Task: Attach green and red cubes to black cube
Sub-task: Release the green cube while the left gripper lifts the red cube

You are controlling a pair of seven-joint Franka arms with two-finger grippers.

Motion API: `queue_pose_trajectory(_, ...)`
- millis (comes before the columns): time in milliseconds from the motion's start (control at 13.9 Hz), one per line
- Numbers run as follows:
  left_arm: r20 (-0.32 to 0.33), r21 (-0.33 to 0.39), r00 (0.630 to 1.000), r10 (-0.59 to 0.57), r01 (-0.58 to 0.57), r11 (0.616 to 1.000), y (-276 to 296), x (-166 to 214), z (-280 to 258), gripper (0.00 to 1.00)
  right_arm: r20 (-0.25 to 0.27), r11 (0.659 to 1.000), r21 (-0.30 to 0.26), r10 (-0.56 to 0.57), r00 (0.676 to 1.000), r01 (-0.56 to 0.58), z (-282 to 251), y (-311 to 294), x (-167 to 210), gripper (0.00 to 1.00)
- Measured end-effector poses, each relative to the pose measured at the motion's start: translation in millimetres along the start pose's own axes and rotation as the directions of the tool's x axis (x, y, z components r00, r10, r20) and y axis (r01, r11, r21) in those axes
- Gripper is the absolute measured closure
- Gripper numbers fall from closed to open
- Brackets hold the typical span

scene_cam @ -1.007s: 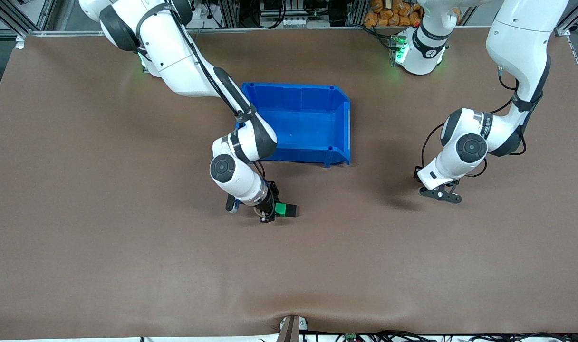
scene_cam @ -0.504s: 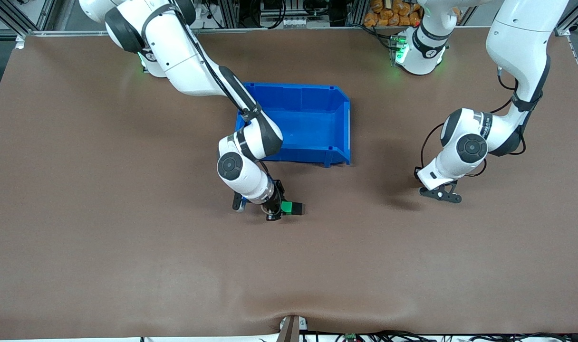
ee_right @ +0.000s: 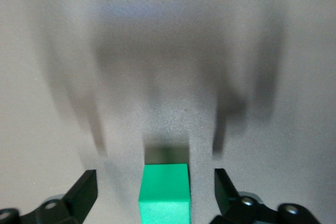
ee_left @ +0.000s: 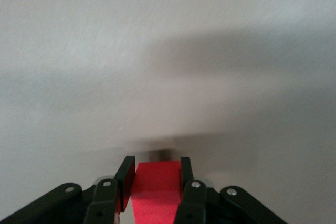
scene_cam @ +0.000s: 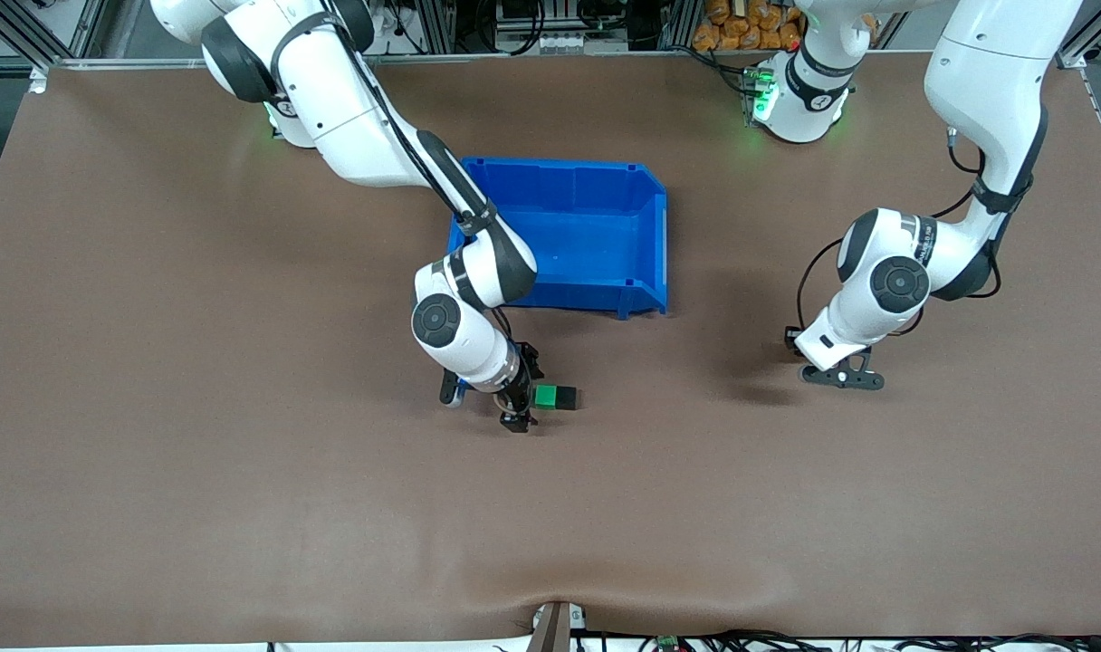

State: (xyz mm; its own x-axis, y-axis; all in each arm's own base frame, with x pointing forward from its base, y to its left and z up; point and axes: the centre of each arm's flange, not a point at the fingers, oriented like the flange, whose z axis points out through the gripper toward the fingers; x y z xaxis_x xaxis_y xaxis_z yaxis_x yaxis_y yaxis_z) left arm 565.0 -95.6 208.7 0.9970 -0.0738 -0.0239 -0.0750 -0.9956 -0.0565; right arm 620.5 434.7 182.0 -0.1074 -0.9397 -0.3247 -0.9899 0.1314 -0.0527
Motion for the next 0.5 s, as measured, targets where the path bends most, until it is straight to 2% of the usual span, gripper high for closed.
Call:
queue_pose_trajectory(216, 0.018, -0.067, 0.988, -0.152, 0.152, 0.986, 13, 26, -34, 0.61, -0.015, 1.000, -0.015, 0.002, 1.000, -0.002, -9, -8, 2, 0.00)
queue_pose_trajectory(504, 0.049, -0.145, 0.943, -0.330, 0.333, 0.932, 32, 65, -61, 0.61, -0.090, 0.998, -0.069, 0.005, 0.996, -0.012, -39, -33, 18, 0.00)
